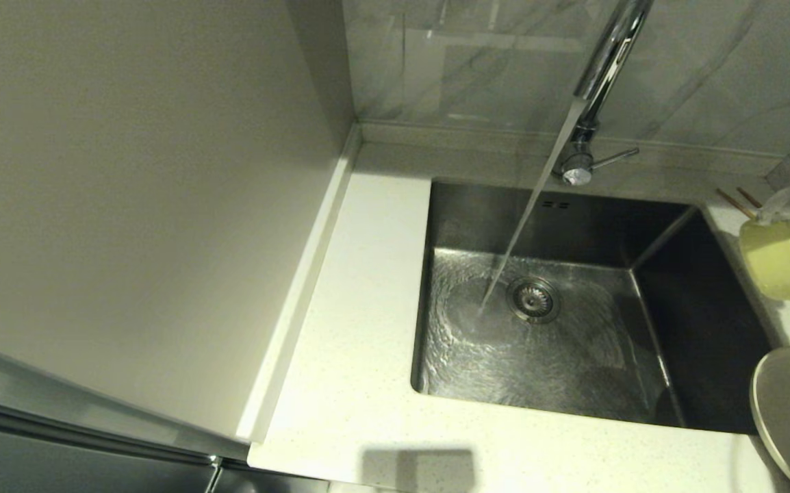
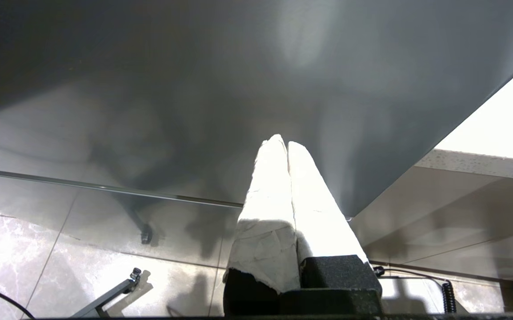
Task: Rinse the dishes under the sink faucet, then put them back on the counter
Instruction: Place the bowl on the table
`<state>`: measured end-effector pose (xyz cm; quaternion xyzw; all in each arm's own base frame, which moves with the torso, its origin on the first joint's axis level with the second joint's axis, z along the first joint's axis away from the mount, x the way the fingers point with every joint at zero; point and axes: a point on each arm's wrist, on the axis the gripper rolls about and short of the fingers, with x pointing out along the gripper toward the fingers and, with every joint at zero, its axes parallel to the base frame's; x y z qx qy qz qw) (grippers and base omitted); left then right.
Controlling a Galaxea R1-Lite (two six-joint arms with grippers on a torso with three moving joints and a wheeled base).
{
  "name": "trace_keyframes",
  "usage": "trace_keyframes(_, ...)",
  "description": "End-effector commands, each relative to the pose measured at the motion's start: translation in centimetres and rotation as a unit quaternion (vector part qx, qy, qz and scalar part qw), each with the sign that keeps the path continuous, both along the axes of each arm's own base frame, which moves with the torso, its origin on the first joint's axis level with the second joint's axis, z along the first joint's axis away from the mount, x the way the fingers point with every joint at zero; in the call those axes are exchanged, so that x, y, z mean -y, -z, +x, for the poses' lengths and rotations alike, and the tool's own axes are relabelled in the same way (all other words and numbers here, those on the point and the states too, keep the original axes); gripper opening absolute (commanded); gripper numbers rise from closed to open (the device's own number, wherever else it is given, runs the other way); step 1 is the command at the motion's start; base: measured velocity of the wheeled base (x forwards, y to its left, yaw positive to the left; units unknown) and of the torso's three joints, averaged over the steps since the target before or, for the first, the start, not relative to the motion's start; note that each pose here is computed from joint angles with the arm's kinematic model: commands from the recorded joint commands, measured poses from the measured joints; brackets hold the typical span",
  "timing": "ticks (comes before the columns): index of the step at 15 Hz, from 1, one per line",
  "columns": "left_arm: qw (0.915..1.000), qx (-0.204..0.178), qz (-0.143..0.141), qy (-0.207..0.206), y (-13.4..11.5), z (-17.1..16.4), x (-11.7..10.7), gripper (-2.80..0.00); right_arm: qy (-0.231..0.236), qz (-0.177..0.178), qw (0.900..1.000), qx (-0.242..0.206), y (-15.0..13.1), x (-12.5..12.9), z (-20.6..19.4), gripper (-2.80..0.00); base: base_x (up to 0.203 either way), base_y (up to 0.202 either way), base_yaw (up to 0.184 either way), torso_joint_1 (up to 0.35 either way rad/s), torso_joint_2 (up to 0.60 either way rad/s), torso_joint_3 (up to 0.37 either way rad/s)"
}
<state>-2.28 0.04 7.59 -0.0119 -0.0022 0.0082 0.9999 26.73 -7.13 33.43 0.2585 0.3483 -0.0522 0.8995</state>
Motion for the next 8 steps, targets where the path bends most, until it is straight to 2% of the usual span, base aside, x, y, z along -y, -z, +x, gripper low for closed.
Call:
trace_keyframes(1, 1.0, 0.001, 0.0, 0.0, 0.0, 0.0, 0.0, -2.8, -0.062, -0.079, 0.995, 0.003, 0.1, -0.4, 0.1, -2.8, 0.0, 0.0, 0.0, 0.0, 0.0, 0.0)
trace_keyframes(3, 1.0, 0.001, 0.0, 0.0, 0.0, 0.0, 0.0, -2.8, -0.117, -0.183, 0.976, -0.027, 1.3, -0.1, 0.0, -2.8, 0.0, 0.0, 0.0, 0.0, 0.0, 0.0)
trace_keyframes(4, 1.0, 0.001, 0.0, 0.0, 0.0, 0.0, 0.0, -2.8, -0.131, -0.232, 0.963, -0.05, 2.0, 0.3, -0.2, -2.8, 0.0, 0.0, 0.0, 0.0, 0.0, 0.0)
trace_keyframes(5, 1.0, 0.001, 0.0, 0.0, 0.0, 0.0, 0.0, -2.8, -0.136, -0.265, 0.952, -0.068, 2.3, 0.5, -0.2, -2.8, 0.0, 0.0, 0.0, 0.0, 0.0, 0.0)
trace_keyframes(6, 1.0, 0.001, 0.0, 0.0, 0.0, 0.0, 0.0, -2.8, -0.141, -0.281, 0.946, -0.079, 2.6, 0.7, -0.1, -2.8, 0.0, 0.0, 0.0, 0.0, 0.0, 0.0)
trace_keyframes(8, 1.0, 0.001, 0.0, 0.0, 0.0, 0.0, 0.0, -2.8, -0.145, -0.288, 0.942, -0.092, 3.4, 1.1, 0.6, -2.8, 0.0, 0.0, 0.0, 0.0, 0.0, 0.0)
